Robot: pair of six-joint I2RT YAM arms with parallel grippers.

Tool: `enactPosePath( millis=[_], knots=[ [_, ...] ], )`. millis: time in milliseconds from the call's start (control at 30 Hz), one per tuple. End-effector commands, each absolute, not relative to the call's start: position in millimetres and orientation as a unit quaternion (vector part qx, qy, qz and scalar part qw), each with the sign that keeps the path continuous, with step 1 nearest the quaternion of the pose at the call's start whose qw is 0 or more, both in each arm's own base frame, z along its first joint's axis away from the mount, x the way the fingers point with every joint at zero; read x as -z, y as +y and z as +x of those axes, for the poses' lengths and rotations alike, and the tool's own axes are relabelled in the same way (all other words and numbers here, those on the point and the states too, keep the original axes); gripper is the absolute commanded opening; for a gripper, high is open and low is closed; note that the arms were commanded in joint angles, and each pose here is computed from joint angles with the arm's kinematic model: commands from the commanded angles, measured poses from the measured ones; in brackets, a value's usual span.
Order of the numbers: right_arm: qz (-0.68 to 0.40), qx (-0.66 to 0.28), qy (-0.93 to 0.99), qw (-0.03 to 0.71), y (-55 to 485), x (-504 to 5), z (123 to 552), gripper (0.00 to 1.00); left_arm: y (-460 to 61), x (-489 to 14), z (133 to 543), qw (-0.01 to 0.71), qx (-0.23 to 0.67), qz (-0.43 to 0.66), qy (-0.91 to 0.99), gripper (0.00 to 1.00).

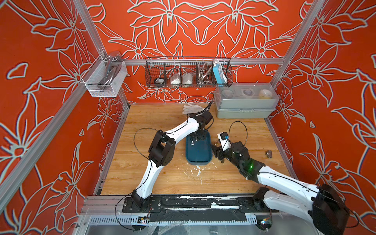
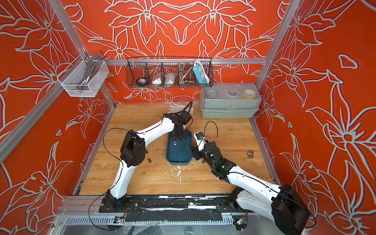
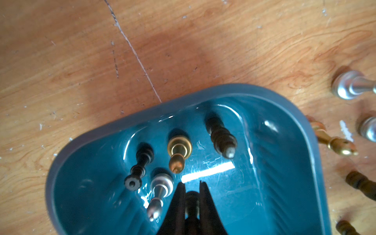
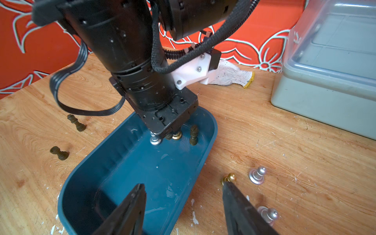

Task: Put the chess pieces into the storage box
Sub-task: Place the chess piece in the storage box.

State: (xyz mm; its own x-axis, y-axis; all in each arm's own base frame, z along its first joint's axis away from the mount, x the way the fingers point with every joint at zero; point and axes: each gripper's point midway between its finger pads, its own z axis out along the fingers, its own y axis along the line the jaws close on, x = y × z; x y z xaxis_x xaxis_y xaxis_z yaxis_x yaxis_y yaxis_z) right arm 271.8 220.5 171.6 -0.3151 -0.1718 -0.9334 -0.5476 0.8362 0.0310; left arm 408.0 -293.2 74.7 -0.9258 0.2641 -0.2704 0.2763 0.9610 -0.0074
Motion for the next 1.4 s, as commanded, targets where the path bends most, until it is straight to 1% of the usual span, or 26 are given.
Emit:
enactPosePath(
  millis=[0,400,1367],
  knots=[
    [-0.217,-0.171,0.793,0.543,217,-173,274,0.64,-294,-57,406,0.121,0.011,0.144,0.982,0.13],
    [-0.219,-0.173,0.793,0.542,218,-173,274,0.64,-290,-46,406,0.118,-0.005,0.145,0.982,0.13],
    [-0.222,-0.173,0.792,0.542,219,-173,274,0.64,-291,-37,408,0.126,-0.002,0.139,0.982,0.13]
  ],
)
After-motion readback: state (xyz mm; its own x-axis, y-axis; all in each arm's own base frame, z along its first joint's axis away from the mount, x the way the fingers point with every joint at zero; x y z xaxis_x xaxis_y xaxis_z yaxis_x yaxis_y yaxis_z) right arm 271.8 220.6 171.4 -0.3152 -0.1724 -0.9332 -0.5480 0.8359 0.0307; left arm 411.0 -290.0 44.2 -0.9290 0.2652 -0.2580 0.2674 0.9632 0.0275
